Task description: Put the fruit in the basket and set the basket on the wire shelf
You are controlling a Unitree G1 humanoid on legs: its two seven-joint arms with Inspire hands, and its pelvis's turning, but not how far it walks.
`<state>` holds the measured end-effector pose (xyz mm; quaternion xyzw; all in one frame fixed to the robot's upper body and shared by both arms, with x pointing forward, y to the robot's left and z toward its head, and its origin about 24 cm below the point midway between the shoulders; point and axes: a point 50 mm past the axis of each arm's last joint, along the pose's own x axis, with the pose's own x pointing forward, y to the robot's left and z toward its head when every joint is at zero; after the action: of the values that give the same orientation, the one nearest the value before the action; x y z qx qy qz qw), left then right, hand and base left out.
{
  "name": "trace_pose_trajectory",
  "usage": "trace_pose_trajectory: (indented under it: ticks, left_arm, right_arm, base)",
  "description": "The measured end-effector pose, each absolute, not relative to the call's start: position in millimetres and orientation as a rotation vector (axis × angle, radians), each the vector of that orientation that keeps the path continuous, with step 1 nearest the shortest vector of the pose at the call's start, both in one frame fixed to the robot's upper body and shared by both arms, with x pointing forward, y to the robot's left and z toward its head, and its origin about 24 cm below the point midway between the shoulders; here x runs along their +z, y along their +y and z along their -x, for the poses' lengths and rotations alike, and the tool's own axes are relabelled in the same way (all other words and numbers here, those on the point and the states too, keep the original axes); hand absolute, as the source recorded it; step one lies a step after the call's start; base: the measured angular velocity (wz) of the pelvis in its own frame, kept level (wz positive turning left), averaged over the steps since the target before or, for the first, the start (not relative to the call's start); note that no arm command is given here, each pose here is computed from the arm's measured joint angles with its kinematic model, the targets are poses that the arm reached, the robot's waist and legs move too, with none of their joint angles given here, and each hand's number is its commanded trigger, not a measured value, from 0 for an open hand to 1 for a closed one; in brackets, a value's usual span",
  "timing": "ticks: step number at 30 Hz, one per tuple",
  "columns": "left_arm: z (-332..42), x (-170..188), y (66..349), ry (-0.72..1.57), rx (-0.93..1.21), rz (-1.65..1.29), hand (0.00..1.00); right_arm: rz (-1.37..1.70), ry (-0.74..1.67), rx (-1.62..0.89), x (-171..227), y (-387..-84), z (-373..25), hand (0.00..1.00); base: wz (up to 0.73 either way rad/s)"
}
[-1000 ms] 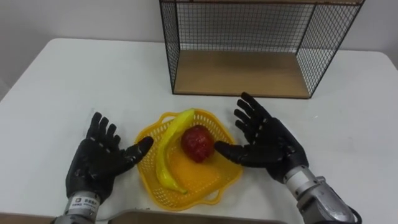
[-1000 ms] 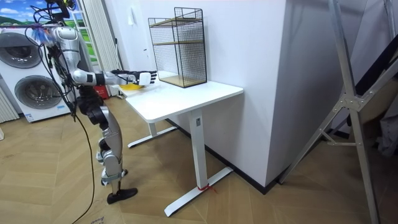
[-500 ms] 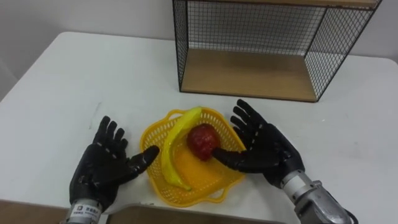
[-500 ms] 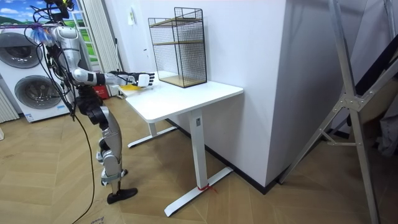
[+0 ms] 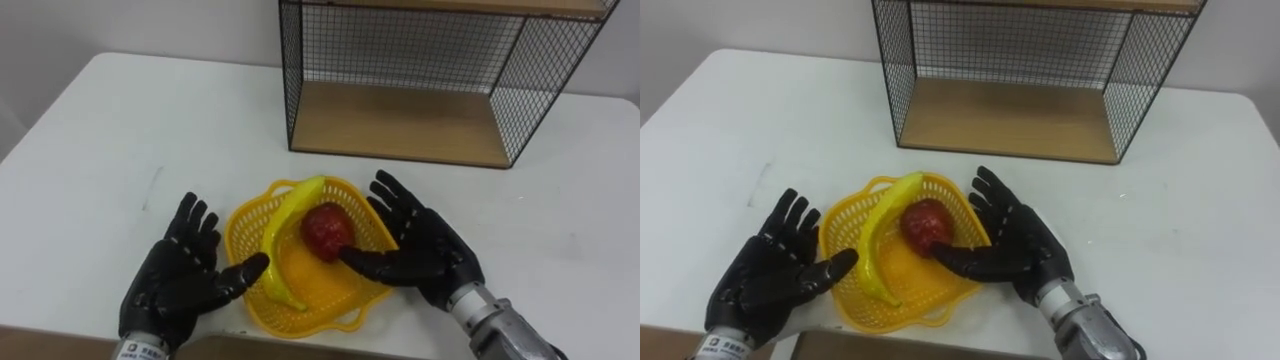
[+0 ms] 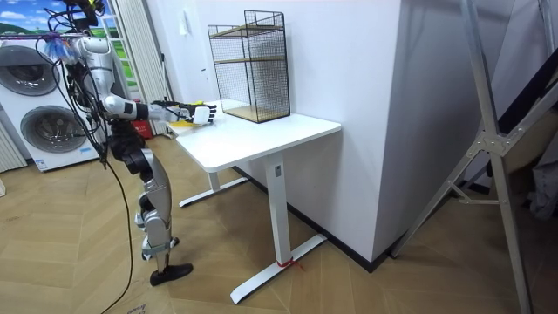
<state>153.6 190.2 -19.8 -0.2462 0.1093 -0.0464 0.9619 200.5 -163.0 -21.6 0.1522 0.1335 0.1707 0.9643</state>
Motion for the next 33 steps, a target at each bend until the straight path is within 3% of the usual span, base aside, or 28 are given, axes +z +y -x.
trace_pose_trajectory:
  ticks: [20,33]
  left_arm:
    - [-159,-17,162,0.232,-0.250,0.486,0.00]
    - [-179,-8,153,0.185,-0.228,0.409,0.00]
  right_arm:
    - [-0.369,0.251,0.394,-20,-147,-200,0.00]
    - [-0.358,0.236,0.403,-17,-144,-204,0.00]
  base:
    - [0.00]
    - [-0.07]
